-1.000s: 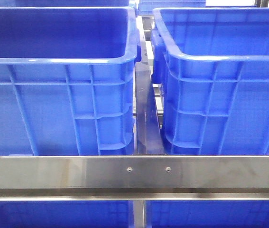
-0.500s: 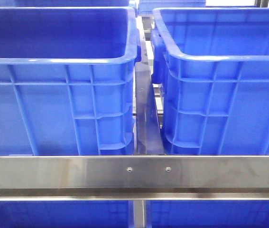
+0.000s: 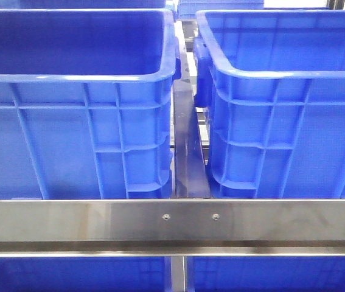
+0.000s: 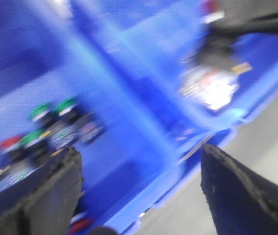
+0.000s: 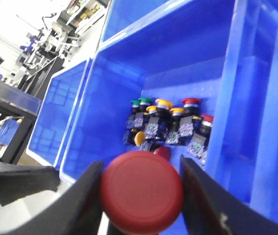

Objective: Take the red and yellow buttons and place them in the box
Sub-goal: 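Carry the red button with the right gripper into the empty crate and release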

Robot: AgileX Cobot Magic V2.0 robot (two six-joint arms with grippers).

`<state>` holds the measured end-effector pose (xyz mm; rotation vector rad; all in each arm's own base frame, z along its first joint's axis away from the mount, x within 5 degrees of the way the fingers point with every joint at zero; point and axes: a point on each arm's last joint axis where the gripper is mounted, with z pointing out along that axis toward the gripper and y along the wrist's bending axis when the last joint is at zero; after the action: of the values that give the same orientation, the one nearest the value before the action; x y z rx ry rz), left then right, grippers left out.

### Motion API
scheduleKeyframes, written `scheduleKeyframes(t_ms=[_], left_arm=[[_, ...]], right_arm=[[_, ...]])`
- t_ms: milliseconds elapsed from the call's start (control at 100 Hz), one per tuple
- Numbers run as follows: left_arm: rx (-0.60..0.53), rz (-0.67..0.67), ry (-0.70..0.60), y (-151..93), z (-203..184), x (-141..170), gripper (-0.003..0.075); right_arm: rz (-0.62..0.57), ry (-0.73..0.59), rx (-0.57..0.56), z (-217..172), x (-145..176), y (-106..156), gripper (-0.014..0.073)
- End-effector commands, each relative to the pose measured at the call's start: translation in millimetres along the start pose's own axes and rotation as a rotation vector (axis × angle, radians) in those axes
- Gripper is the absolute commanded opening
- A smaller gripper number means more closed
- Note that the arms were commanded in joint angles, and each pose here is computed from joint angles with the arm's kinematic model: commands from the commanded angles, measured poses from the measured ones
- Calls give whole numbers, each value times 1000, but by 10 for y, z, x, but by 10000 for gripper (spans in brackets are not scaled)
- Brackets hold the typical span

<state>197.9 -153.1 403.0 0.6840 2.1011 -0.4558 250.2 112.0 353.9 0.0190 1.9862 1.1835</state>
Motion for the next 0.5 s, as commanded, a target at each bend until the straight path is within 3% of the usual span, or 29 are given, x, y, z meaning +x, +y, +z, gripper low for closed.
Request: scheduleKeyframes(t_ms=[0, 260, 490], left_arm=[[-54, -61, -138, 143, -269, -44, 463], [-272, -189, -225, 530, -712, 426, 463], [-428, -253, -308, 586, -1042, 878, 461]], right_arm=[[-21, -56, -44, -70, -107, 151, 141], [-44, -75, -27, -70, -124, 137, 141], [-57, -92, -11, -71, -140, 124, 141]])
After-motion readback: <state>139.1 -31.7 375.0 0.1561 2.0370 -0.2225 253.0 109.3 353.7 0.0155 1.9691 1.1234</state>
